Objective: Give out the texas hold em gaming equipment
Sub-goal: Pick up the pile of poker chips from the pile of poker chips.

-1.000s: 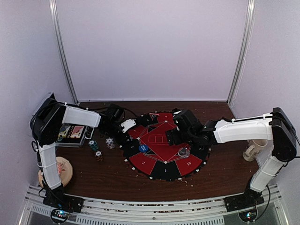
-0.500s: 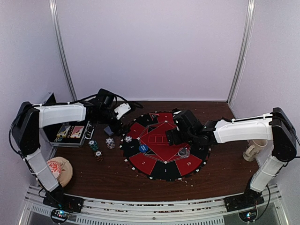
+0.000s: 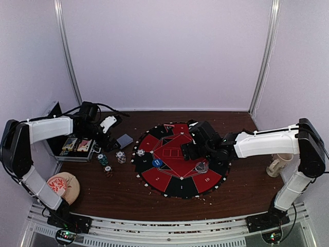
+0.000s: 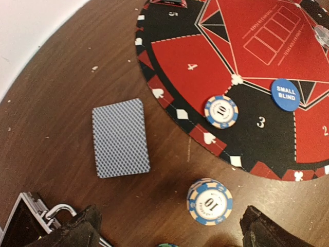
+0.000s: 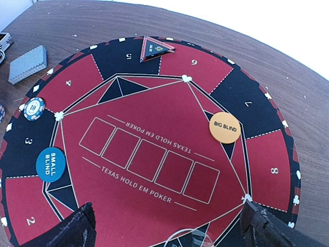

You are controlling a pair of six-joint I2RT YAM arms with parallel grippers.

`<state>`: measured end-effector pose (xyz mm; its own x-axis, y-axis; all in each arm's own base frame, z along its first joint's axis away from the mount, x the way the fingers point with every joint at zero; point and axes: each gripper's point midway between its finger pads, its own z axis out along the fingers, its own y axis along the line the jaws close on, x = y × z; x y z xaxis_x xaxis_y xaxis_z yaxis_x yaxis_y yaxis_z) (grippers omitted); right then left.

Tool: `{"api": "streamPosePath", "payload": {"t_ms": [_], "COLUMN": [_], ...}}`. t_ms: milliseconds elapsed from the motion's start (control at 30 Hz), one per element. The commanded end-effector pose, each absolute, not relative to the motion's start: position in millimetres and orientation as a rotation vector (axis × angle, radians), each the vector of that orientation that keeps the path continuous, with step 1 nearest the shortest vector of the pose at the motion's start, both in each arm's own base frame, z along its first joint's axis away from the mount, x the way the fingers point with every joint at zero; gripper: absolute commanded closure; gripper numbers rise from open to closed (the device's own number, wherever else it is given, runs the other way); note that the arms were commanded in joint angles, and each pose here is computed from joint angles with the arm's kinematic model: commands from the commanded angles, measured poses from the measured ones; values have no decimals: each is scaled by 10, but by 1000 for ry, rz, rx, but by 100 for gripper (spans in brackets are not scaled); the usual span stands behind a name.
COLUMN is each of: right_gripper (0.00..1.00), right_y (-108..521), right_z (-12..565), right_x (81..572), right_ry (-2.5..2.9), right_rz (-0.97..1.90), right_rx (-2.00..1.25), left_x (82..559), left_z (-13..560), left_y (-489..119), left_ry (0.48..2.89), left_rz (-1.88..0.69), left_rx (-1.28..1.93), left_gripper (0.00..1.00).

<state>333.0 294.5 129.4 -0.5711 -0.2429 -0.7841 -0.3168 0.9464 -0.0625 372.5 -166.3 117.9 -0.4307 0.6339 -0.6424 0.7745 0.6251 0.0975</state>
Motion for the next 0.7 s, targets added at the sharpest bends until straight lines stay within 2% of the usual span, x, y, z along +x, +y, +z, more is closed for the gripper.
{"api": "streamPosePath", "payload": {"t_ms": [0, 667], "right_gripper": [1, 1], "right_y": [2949, 2950], "right_z": [1326, 1286], "right_x": [3300, 3298], "right_ry": [2193, 2197], "right_rz": [102, 80], "right_rx": [-401, -409], "left_x": [3560, 3541], "left_z": [1098, 686], "left_y": [-1825, -1772], "left_ry": [2154, 2251], "left_rz": [-416, -393], "left_rx": [1188, 1232], "left_gripper": [2, 15]}}
